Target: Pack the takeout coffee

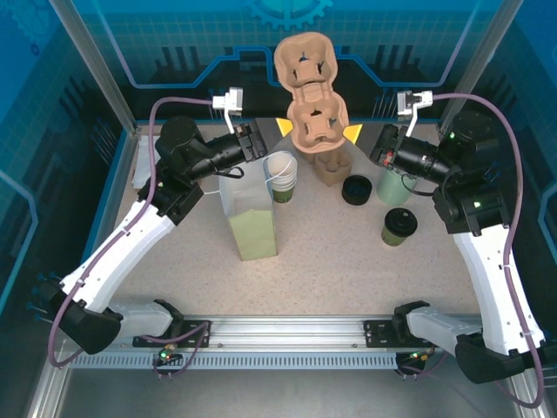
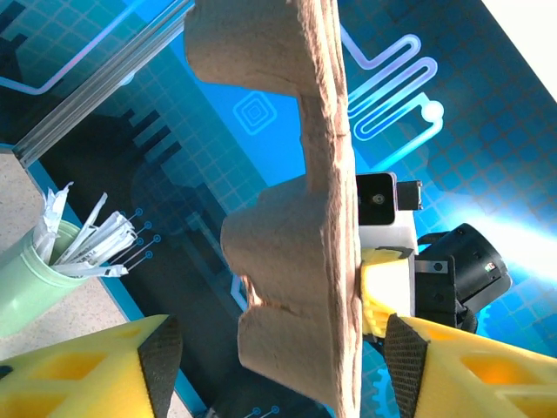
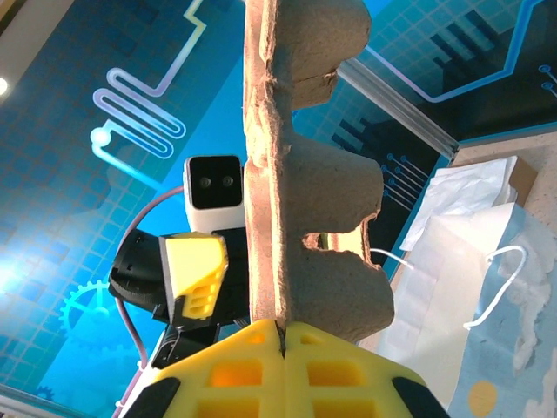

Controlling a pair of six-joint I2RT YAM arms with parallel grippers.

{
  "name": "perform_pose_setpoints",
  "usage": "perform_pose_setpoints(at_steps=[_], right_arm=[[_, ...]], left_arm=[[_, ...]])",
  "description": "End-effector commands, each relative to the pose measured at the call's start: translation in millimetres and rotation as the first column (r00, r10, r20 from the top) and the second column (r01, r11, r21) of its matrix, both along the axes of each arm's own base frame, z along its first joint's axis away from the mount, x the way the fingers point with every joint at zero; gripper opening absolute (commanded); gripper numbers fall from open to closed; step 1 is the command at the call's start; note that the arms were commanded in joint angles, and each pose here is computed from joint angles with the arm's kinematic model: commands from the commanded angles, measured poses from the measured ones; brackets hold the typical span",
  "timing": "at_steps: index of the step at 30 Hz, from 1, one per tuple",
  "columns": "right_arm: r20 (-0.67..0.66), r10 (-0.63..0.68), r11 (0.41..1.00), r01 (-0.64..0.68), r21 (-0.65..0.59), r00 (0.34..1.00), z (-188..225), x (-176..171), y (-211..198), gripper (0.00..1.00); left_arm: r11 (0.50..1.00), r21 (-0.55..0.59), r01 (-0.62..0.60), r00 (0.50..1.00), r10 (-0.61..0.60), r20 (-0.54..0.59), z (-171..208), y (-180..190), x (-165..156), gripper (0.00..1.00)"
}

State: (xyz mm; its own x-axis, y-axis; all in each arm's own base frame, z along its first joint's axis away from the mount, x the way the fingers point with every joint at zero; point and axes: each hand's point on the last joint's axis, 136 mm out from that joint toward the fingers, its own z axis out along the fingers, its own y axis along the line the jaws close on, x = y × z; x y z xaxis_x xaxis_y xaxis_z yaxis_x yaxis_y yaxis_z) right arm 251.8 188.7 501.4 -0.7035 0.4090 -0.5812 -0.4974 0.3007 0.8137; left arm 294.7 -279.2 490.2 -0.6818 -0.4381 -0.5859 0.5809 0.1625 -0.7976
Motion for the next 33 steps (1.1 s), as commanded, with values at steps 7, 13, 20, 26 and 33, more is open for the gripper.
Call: perform_pose_setpoints(at_steps=[7,13,20,26,33], right_arm=[[-0.012,0.049,0.999,-0.049,0.007,0.999,-5,-5,12,0.0],[-0.028,0.038,0.999,-0.038,-0.003,0.999,-13,-1,12,0.0],[0.006,-0.027,0.988,0.028,-0.15,1.0,-38,-1,2,0.2],[0.15,-0.096,0.891,0.152,-0.428,0.984,-72,-5,-26,0.45],[0.433,0.107,0.731,0.225,-0.645,0.895,-57,-16,-32,0.58]], left_arm=[[0.999,-0.033,0.034,0.997,-0.032,0.066,24,-4,-8,0.4],[0.999,-0.017,0.027,0.998,-0.026,0.058,19,-4,-9,0.2],[0.996,0.089,-0.028,0.999,0.024,0.043,-2,3,-10,0.09],[0.948,0.297,-0.119,0.993,0.117,0.022,-44,22,-15,0.07],[0.86,0.468,-0.205,0.977,0.212,0.038,-78,40,-29,0.06]])
